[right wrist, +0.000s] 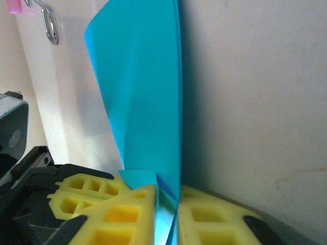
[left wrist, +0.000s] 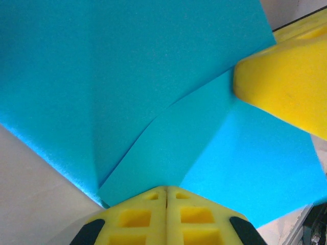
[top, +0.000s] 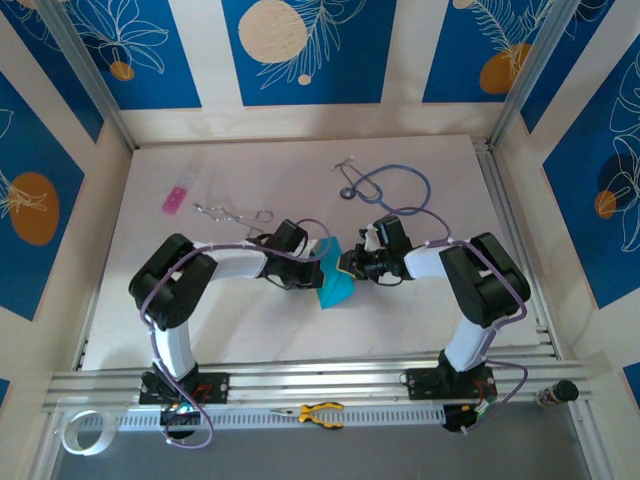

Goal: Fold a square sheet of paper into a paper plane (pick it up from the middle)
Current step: Turn over the paper at the center of the table.

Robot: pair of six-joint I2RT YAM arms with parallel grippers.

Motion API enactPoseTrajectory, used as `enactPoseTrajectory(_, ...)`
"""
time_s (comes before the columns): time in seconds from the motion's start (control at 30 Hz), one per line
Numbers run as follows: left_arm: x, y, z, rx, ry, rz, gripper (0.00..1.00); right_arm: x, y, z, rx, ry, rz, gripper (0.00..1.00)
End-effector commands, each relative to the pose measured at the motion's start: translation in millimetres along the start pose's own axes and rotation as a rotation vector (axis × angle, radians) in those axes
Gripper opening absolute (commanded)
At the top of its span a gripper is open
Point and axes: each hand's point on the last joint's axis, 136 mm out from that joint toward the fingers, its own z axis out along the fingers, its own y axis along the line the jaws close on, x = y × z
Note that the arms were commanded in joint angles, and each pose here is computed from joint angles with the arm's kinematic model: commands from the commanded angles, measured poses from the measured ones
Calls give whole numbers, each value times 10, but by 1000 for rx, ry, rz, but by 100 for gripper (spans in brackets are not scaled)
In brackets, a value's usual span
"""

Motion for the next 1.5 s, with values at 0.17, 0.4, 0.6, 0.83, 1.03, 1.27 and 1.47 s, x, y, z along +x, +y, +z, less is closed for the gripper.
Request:
enactPoseTrajectory(0.17, -30, -107, -191, 28, -71, -18, 29, 8, 72, -117, -38, -12, -27, 6)
enactPoseTrajectory(0.4, -210, -151, -680, -81, -242, 57, 47, -27, 138, -424, 85, -76, -100, 5)
enactPoseTrajectory(0.6, -330, -15, -1141, -221, -424, 78, 61, -7, 88, -782, 358, -96, -212, 5)
enactPoseTrajectory(0.83, -325, 185, -1390, -321, -512, 77, 73, 5, 75, -1054, 583, -98, -295, 4)
enactPoseTrajectory(1.03, -334, 288, -1568, -377, -574, 65, 85, -12, 144, -1220, 736, -122, -404, 5)
enactPoseTrajectory(1.27, -341, 362, -1673, -400, -611, 48, 96, -155, 89, -1539, 1028, -202, -490, 5)
enactPoseTrajectory(1.47, -319, 490, -1873, -467, -687, 8, 100, -217, 85, -1614, 1212, -234, -518, 4)
